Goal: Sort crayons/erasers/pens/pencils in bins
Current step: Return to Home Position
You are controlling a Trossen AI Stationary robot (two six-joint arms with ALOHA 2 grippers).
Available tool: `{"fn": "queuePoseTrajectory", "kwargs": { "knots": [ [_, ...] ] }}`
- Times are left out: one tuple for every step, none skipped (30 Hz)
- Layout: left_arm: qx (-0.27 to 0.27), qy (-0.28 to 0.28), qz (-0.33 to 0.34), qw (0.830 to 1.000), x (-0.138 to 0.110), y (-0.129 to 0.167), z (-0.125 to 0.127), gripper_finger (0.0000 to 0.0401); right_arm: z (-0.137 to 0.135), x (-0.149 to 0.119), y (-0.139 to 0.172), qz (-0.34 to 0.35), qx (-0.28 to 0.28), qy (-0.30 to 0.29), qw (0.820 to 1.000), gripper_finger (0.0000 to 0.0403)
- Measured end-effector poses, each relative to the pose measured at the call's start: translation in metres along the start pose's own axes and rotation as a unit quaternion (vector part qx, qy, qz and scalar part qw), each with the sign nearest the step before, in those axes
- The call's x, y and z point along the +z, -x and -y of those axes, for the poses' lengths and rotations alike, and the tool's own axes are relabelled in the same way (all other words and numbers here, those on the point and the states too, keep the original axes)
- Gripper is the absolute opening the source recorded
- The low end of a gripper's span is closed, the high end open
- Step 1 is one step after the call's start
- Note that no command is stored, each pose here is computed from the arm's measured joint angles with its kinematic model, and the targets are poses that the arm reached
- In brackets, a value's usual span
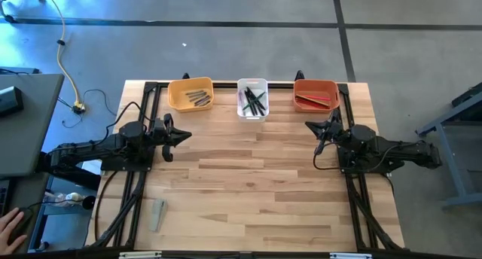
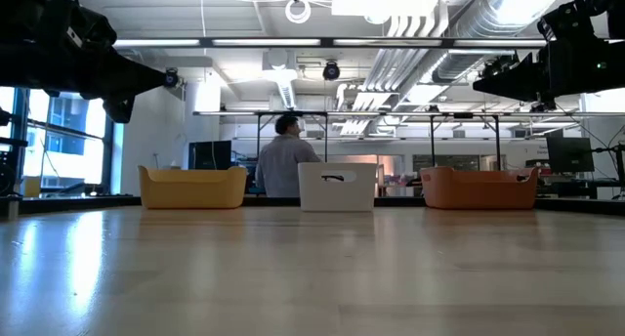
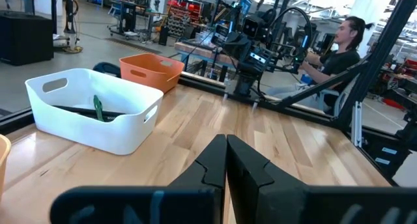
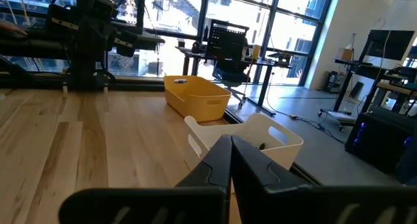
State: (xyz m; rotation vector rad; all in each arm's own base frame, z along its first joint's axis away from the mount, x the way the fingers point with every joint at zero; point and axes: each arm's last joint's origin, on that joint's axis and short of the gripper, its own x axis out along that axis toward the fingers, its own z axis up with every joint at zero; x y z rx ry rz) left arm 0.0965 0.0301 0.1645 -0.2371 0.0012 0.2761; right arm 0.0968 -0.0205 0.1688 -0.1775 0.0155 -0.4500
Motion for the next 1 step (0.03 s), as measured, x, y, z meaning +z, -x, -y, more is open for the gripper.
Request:
{"fn": "queuePoseTrajectory", "kwargs": {
  "knots": [
    [0.0, 0.0, 0.0, 1.0, 0.0, 0.0, 0.0, 0.0, 0.0, 0.0, 0.0, 0.0, 0.0, 0.0, 1.0, 0.0]
  ]
}}
